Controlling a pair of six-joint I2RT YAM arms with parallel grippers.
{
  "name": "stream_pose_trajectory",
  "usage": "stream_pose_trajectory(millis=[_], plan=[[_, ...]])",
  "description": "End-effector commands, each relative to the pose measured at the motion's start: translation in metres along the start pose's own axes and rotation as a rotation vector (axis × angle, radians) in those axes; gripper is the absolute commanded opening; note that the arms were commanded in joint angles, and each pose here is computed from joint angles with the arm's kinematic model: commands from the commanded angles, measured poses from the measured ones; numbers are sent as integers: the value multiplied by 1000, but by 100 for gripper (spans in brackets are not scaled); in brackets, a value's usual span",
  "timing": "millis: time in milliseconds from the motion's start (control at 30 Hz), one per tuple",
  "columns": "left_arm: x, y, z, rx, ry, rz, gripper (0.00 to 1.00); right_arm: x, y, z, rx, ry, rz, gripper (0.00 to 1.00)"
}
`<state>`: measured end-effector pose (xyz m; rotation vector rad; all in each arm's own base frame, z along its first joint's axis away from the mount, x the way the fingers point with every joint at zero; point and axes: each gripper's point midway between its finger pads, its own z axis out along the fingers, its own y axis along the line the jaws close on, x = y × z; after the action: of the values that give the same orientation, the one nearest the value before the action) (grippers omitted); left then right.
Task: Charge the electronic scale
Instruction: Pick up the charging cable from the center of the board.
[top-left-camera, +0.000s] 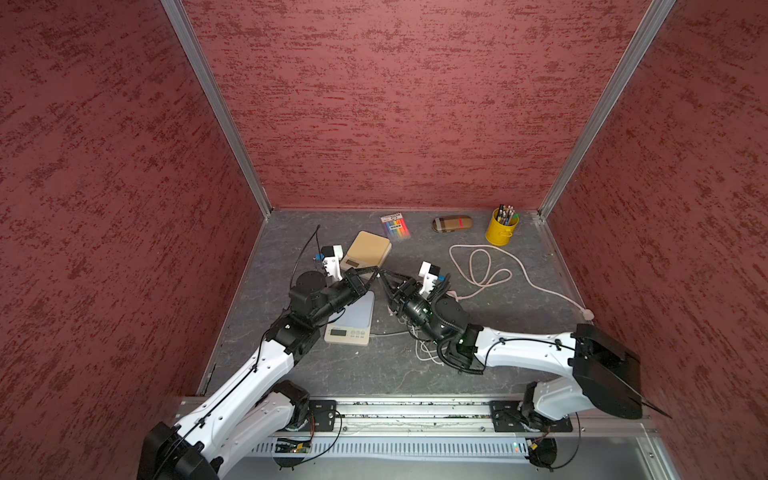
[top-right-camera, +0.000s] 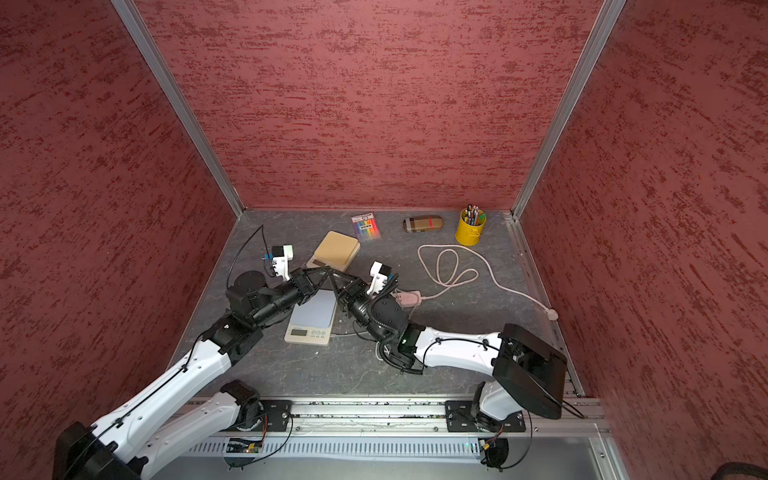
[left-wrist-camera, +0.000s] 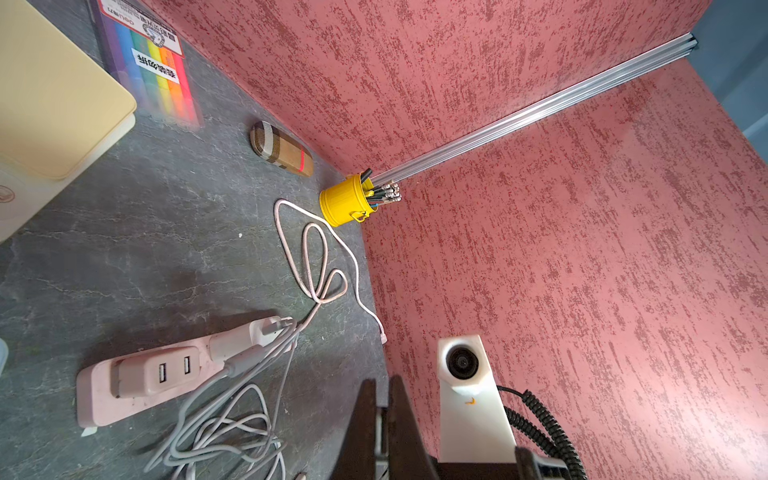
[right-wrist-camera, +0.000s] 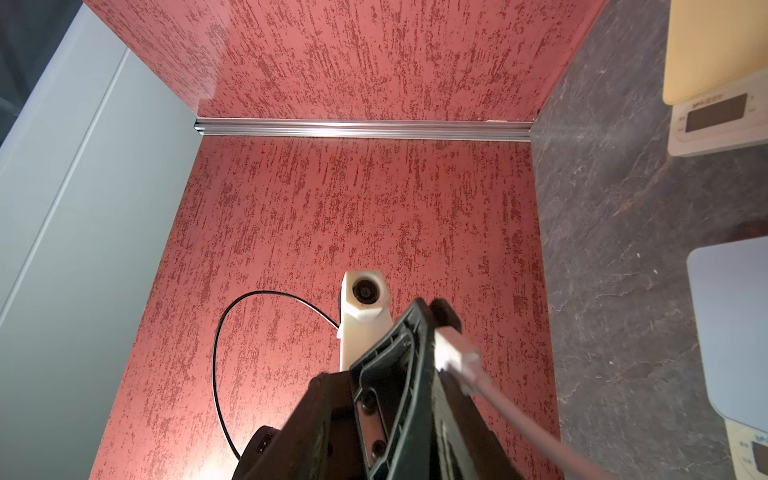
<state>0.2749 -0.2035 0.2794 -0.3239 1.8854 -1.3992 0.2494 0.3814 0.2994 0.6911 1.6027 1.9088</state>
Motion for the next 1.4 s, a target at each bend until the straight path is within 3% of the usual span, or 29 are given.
stream_pose_trajectory(millis=[0,600,933,1200,1367], plan=[[-8,-21,-3,75,-24,22,0,6,-21,-4,69,23,27,47],[-9,-20,-1,84,-19,28,0,6,-39,-10,143,31,24,44],[-2,-16,-5,87,-2,0,0,-20,5,-18,-30,-97,11,44],[6,-17,-4,98,19,-18,0,-24,8,-17,-48,-124,3,45],[11,-20,-4,111,35,-25,0,-21,11,-11,-58,-110,4,38]])
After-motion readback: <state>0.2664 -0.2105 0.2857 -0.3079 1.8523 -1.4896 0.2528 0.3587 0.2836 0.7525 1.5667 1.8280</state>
